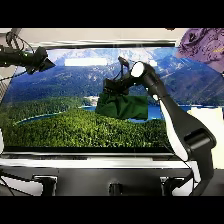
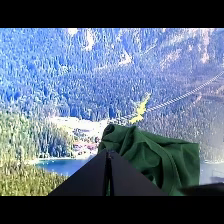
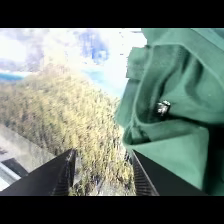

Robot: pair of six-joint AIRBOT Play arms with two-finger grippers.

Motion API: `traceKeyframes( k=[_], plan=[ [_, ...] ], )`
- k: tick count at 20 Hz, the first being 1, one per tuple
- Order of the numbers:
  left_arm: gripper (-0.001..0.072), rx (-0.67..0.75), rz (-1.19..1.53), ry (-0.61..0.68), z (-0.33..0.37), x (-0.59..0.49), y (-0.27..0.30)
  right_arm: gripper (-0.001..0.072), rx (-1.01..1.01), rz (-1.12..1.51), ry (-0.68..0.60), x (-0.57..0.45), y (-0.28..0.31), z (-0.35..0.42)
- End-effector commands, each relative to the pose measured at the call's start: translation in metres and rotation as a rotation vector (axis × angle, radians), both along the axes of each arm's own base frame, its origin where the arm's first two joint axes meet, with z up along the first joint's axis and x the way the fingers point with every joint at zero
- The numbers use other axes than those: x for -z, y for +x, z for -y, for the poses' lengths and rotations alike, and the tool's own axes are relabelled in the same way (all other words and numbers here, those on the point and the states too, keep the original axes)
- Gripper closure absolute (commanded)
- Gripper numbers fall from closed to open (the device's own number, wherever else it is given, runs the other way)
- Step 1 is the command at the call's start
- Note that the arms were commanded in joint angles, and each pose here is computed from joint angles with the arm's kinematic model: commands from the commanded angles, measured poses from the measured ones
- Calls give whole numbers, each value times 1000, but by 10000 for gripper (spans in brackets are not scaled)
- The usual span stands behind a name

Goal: Fold the clothes and pants, and hang the long-sleeved shirts on hangers.

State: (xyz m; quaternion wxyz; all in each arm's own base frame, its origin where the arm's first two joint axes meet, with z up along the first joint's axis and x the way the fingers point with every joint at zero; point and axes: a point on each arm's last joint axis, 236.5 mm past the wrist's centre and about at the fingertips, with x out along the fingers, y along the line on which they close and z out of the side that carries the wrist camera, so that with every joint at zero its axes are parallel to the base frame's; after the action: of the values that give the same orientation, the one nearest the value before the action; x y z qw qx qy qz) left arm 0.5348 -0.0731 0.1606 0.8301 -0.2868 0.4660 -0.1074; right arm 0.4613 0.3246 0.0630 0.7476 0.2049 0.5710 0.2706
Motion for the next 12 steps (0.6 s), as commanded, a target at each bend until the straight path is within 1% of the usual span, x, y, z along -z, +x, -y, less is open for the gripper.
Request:
traceKeyframes(
  k=[1, 2, 3, 4, 6, 7, 9, 11, 12],
  plan=[
    [694, -1, 0, 0, 0, 0, 0, 284, 17, 92, -17, -44, 6, 40],
    [694, 0, 0, 0, 0, 0, 0, 282, 59, 121, -42, -58, 14, 72],
    [694, -1, 0, 0, 0, 0, 0, 246, 97, 144, -75, -67, 21, 105],
    [694, 0, 0, 0, 0, 0, 0, 224, 136, 154, -109, -73, 26, 145],
    [694, -1, 0, 0, 0, 0, 0, 224, 208, 125, -135, -71, 32, 215],
    [694, -1, 0, 0, 0, 0, 0, 224, 250, 102, -114, -64, 34, 247],
    [694, -1, 0, 0, 0, 0, 0, 216, 327, 28, -1, -40, 31, 289],
    [694, -1, 2, 0, 0, 0, 0, 214, 366, -75, 157, -5, 18, 305],
    [694, -2, 2, 0, 0, 0, 1, 214, 381, -126, 215, 17, 10, 307]
  ],
)
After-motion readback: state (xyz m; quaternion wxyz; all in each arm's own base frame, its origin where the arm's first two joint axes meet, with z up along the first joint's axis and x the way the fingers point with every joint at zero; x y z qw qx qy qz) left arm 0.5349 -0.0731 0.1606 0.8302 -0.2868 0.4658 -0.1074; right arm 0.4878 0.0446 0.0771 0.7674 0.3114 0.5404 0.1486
